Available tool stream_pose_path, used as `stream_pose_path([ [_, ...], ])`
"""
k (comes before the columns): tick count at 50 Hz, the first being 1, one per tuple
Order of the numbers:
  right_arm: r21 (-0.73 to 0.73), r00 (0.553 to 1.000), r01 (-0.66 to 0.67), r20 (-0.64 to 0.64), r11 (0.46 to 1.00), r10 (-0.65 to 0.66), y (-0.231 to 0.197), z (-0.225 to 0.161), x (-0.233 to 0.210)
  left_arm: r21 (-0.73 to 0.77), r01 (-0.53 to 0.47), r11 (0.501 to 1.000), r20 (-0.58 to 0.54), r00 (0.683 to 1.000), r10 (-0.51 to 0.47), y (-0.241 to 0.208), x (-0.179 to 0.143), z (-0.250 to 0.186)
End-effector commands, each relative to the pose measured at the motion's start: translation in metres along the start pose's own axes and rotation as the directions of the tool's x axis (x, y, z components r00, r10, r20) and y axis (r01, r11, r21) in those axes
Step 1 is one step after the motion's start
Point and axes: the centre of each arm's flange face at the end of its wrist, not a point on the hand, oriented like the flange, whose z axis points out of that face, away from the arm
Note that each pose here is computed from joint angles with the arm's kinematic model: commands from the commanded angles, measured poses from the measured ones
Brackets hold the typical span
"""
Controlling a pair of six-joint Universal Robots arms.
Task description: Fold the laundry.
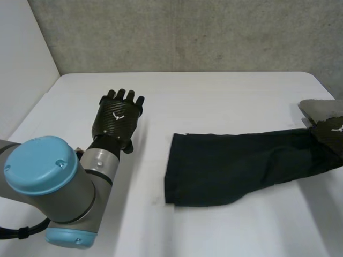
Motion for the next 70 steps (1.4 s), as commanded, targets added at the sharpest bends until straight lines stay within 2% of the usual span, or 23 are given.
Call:
stream_pose_path([
  [1, 0.199, 0.98, 0.156, 0.09, 0.967, -0.177, -0.072, -0.013, -0.04, -0.005, -0.001, 1.0, 0.0, 1.0, 0.001, -0.001, -0.002, -0.003],
  [3, 0.256, 0.969, 0.185, 0.115, 0.949, -0.22, -0.087, -0.018, -0.057, -0.001, 0.0, 1.0, 0.0, 1.0, 0.0, -0.002, -0.002, -0.003],
  [7, 0.41, 0.917, 0.233, 0.208, 0.882, -0.339, -0.116, -0.028, -0.114, 0.012, 0.002, 1.0, 0.008, 1.0, -0.002, -0.006, -0.003, -0.001],
  [8, 0.476, 0.883, 0.249, 0.245, 0.843, -0.4, -0.125, -0.035, -0.142, 0.018, 0.003, 1.0, 0.012, 1.0, -0.003, -0.008, -0.004, 0.0],
  [11, 0.543, 0.814, 0.26, 0.322, 0.798, -0.484, -0.126, -0.044, -0.184, 0.028, 0.005, 1.0, 0.023, 1.0, -0.006, -0.011, -0.007, 0.002],
  [12, 0.569, 0.758, 0.26, 0.38, 0.78, -0.53, -0.12, -0.05, -0.211, 0.037, 0.006, 0.999, 0.029, 1.0, -0.008, -0.013, -0.009, 0.004],
  [15, 0.558, 0.686, 0.257, 0.47, 0.789, -0.556, -0.105, -0.051, -0.238, 0.042, 0.007, 0.999, 0.035, 0.999, -0.009, -0.015, -0.011, 0.006],
  [17, 0.547, 0.674, 0.242, 0.499, 0.801, -0.544, -0.103, -0.051, -0.24, 0.047, 0.01, 0.999, 0.043, 0.999, -0.012, -0.018, -0.012, 0.008],
  [22, 0.5, 0.701, 0.137, 0.561, 0.855, -0.441, -0.11, -0.05, -0.235, 0.071, 0.016, 0.997, 0.066, 0.998, -0.02, -0.026, -0.017, 0.014],
  [23, 0.458, 0.731, 0.05, 0.589, 0.888, -0.345, -0.117, -0.047, -0.221, 0.087, 0.02, 0.996, 0.074, 0.997, -0.026, -0.032, -0.019, 0.016],
  [25, 0.416, 0.775, -0.063, 0.593, 0.907, -0.218, -0.13, -0.047, -0.194, 0.107, 0.025, 0.994, 0.081, 0.996, -0.034, -0.038, -0.02, 0.02],
  [26, 0.373, 0.797, -0.182, 0.598, 0.91, -0.085, -0.14, -0.049, -0.17, 0.119, 0.029, 0.992, 0.084, 0.996, -0.04, -0.041, -0.022, 0.022],
  [30, 0.274, 0.792, -0.414, 0.579, 0.868, 0.195, -0.148, -0.048, -0.122, 0.153, 0.075, 0.985, 0.067, 0.994, -0.087, -0.06, -0.021, 0.029],
  [33, 0.222, 0.775, -0.505, 0.542, 0.834, 0.325, -0.141, -0.04, -0.096, 0.135, 0.148, 0.98, -0.003, 0.989, -0.149, -0.068, -0.007, 0.028],
  [35, 0.223, 0.786, -0.509, 0.515, 0.832, 0.342, -0.138, -0.038, -0.087, 0.11, 0.192, 0.975, -0.07, 0.98, -0.185, -0.071, 0.007, 0.026],
  [37, 0.218, 0.804, -0.498, 0.48, 0.839, 0.352, -0.131, -0.034, -0.08, 0.057, 0.25, 0.967, -0.16, 0.958, -0.238, -0.071, 0.023, 0.022],
  [39, 0.207, 0.822, -0.473, 0.453, 0.856, 0.344, -0.123, -0.028, -0.079, 0.012, 0.281, 0.96, -0.203, 0.94, -0.273, -0.068, 0.031, 0.021],
  [40, 0.202, 0.827, -0.465, 0.448, 0.862, 0.341, -0.121, -0.027, -0.08, -0.039, 0.307, 0.951, -0.237, 0.922, -0.307, -0.061, 0.04, 0.018],
  [44, 0.135, 0.836, -0.434, 0.43, 0.891, 0.342, -0.103, -0.008, -0.09, -0.093, 0.337, 0.937, -0.259, 0.901, -0.35, -0.052, 0.052, 0.015],
  [54, 0.066, 0.841, -0.417, 0.405, 0.906, 0.358, -0.085, 0.011, -0.1, -0.119, 0.293, 0.949, -0.269, 0.91, -0.315, -0.05, 0.071, -0.004],
  [58, 0.078, 0.845, -0.418, 0.399, 0.905, 0.356, -0.088, 0.014, -0.097, -0.09, 0.246, 0.965, -0.273, 0.926, -0.261, -0.053, 0.075, 0.002],
  [64, 0.055, 0.85, -0.416, 0.379, 0.908, 0.367, -0.083, 0.019, -0.101, -0.112, 0.186, 0.976, -0.285, 0.935, -0.211, -0.033, 0.092, 0.016],
  [70, 0.007, 0.852, -0.413, 0.356, 0.911, 0.384, -0.071, 0.029, -0.107, -0.202, 0.125, 0.971, -0.309, 0.933, -0.184, -0.008, 0.104, 0.015],
])
